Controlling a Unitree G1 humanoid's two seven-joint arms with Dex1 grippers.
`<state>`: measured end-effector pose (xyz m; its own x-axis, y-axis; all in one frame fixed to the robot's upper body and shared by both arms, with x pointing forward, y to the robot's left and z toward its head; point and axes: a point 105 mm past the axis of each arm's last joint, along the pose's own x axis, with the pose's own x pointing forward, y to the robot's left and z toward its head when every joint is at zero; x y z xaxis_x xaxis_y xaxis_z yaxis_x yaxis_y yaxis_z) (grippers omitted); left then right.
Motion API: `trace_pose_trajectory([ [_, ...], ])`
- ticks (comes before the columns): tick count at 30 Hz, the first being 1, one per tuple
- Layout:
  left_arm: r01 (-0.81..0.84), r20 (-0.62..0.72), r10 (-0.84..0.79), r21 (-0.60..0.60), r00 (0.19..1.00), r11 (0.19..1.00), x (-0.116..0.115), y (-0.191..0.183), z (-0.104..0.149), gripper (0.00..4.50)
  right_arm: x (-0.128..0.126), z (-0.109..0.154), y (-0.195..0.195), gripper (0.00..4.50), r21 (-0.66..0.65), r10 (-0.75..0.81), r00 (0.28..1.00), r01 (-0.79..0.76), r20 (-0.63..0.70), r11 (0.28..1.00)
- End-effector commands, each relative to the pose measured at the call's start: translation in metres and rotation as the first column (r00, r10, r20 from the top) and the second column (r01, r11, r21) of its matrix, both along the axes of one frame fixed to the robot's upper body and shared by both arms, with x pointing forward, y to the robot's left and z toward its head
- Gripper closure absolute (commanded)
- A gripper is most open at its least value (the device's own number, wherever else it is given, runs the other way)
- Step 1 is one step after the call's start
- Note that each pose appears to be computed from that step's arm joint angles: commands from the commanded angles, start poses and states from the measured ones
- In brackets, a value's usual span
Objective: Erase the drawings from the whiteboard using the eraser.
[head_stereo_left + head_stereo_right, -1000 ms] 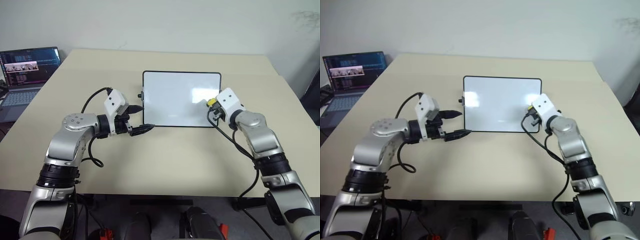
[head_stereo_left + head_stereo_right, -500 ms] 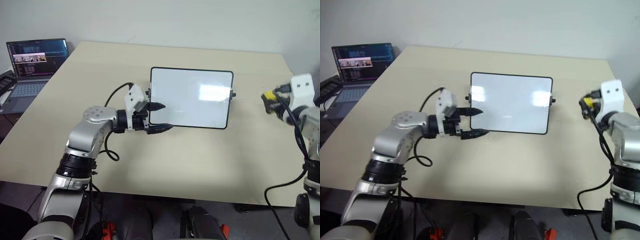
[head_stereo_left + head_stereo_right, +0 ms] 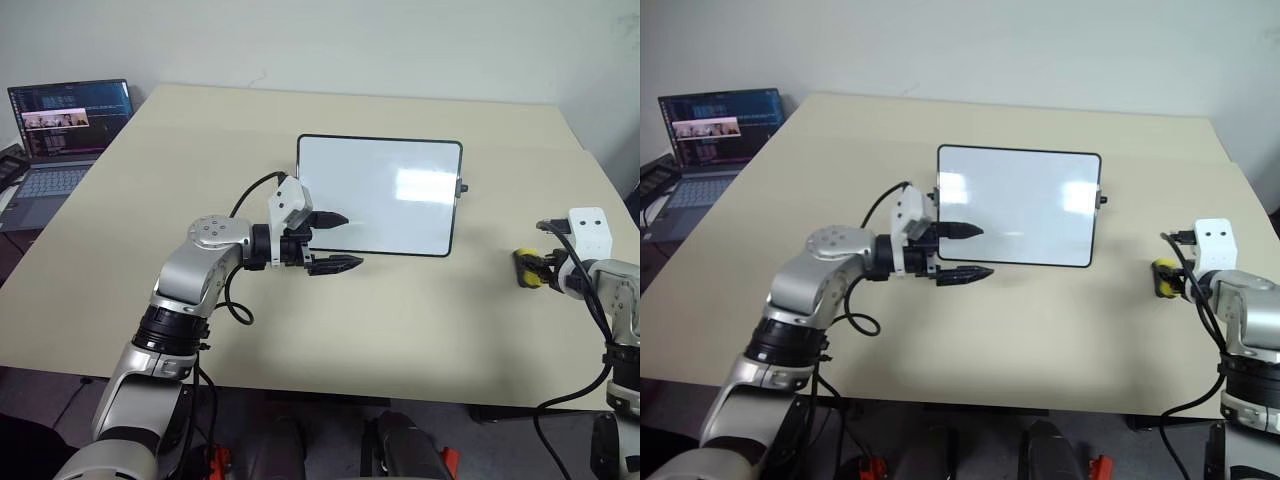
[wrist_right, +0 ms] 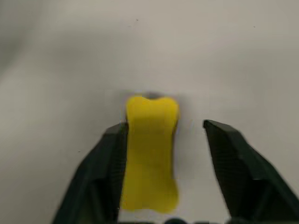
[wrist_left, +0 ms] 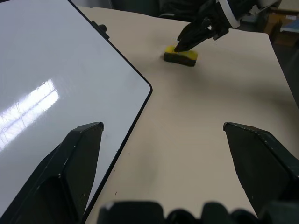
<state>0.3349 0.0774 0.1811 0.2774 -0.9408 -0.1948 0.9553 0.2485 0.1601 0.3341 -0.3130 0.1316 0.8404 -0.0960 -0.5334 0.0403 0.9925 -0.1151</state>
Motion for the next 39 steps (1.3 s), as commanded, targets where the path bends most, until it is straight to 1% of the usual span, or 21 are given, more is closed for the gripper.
trace_pose_trajectory([
  [1, 0.017, 0.046, -0.017, -0.001, 0.999, 1.0, -0.003, -0.001, 0.008, 0.0, 0.002, 0.01, -0.009, 0.43, -0.026, 0.007, 0.999, -0.006, 0.035, 1.0],
  [2, 0.014, 0.046, -0.014, 0.0, 0.999, 1.0, -0.003, 0.0, 0.008, 0.0, 0.003, 0.011, -0.01, 0.09, -0.028, 0.008, 0.999, -0.007, 0.036, 1.0],
  [3, 0.013, 0.046, -0.013, 0.001, 0.999, 1.0, -0.003, 0.0, 0.008, 0.0, 0.003, 0.012, -0.012, 0.02, -0.029, 0.009, 0.999, -0.008, 0.037, 1.0],
  [4, 0.011, 0.047, -0.011, 0.001, 0.999, 1.0, -0.002, 0.001, 0.008, 0.0, 0.004, 0.015, -0.012, 0.02, -0.036, 0.01, 0.999, -0.009, 0.046, 0.999],
  [6, -0.007, 0.051, 0.007, 0.003, 0.999, 1.0, 0.0, 0.005, 0.009, 0.0, 0.008, 0.031, -0.007, 0.02, -0.035, 0.03, 0.994, -0.027, 0.104, 0.999],
  [8, -0.056, 0.069, 0.057, -0.013, 0.996, 0.998, 0.006, 0.015, 0.013, 0.0, 0.015, 0.058, 0.004, 0.02, -0.038, 0.058, 0.973, -0.051, 0.223, 0.998],
  [10, -0.148, 0.105, 0.154, -0.062, 0.983, 0.987, 0.017, 0.029, 0.023, 0.0, 0.022, 0.076, 0.019, 0.02, -0.035, 0.078, 0.944, -0.07, 0.321, 0.997],
  [12, -0.251, 0.138, 0.265, -0.11, 0.954, 0.962, 0.03, 0.045, 0.031, 0.0, 0.028, 0.08, 0.031, 0.02, -0.027, 0.067, 0.919, -0.062, 0.388, 0.998],
  [15, -0.401, 0.169, 0.428, -0.172, 0.888, 0.9, 0.047, 0.073, 0.039, 0.0, 0.037, 0.07, 0.046, 0.02, -0.006, 0.028, 0.891, -0.029, 0.454, 1.0],
  [16, -0.423, 0.176, 0.453, -0.183, 0.874, 0.888, 0.05, 0.078, 0.04, 0.0, 0.038, 0.069, 0.049, 0.02, -0.011, 0.024, 0.883, -0.022, 0.469, 1.0],
  [19, -0.54, 0.166, 0.591, -0.27, 0.79, 0.797, 0.061, 0.103, 0.047, 0.0, 0.035, 0.048, 0.063, 0.02, 0.06, -0.001, 0.871, -0.032, 0.492, 0.998],
  [23, -0.659, 0.138, 0.74, -0.368, 0.659, 0.656, 0.071, 0.135, 0.05, 0.0, 0.024, 0.032, 0.058, 0.02, 0.148, -0.099, 0.846, 0.024, 0.524, 0.989],
  [25, -0.704, 0.117, 0.793, -0.398, 0.597, 0.589, 0.076, 0.148, 0.049, 0.0, 0.021, 0.025, 0.06, 0.02, 0.164, -0.111, 0.84, 0.026, 0.532, 0.986],
  [27, -0.739, 0.098, 0.824, -0.393, 0.557, 0.547, 0.08, 0.155, 0.039, 0.0, 0.021, 0.017, 0.063, 0.02, 0.171, -0.107, 0.841, 0.017, 0.531, 0.985],
  [30, -0.772, 0.058, 0.844, -0.374, 0.533, 0.514, 0.084, 0.158, 0.022, 0.0, 0.022, 0.007, 0.067, 0.02, 0.213, -0.125, 0.843, 0.013, 0.523, 0.977],
  [33, -0.783, 0.043, 0.846, -0.356, 0.532, 0.51, 0.085, 0.157, 0.01, 0.0, 0.022, 0.003, 0.074, 0.02, 0.239, -0.114, 0.843, -0.018, 0.526, 0.971],
  [35, -0.795, 0.026, 0.845, -0.324, 0.535, 0.513, 0.085, 0.153, -0.005, 0.0, 0.019, -0.002, 0.084, 0.02, 0.272, -0.08, 0.849, -0.077, 0.522, 0.959],
  [37, -0.802, 0.008, 0.843, -0.306, 0.537, 0.513, 0.084, 0.149, -0.016, 0.0, 0.016, -0.015, 0.091, 0.02, 0.276, -0.043, 0.877, -0.104, 0.478, 0.955],
  [39, -0.799, 0.004, 0.84, -0.306, 0.542, 0.517, 0.084, 0.146, -0.018, 0.0, 0.015, -0.023, 0.089, 0.02, 0.268, -0.042, 0.89, -0.092, 0.454, 0.959],
])
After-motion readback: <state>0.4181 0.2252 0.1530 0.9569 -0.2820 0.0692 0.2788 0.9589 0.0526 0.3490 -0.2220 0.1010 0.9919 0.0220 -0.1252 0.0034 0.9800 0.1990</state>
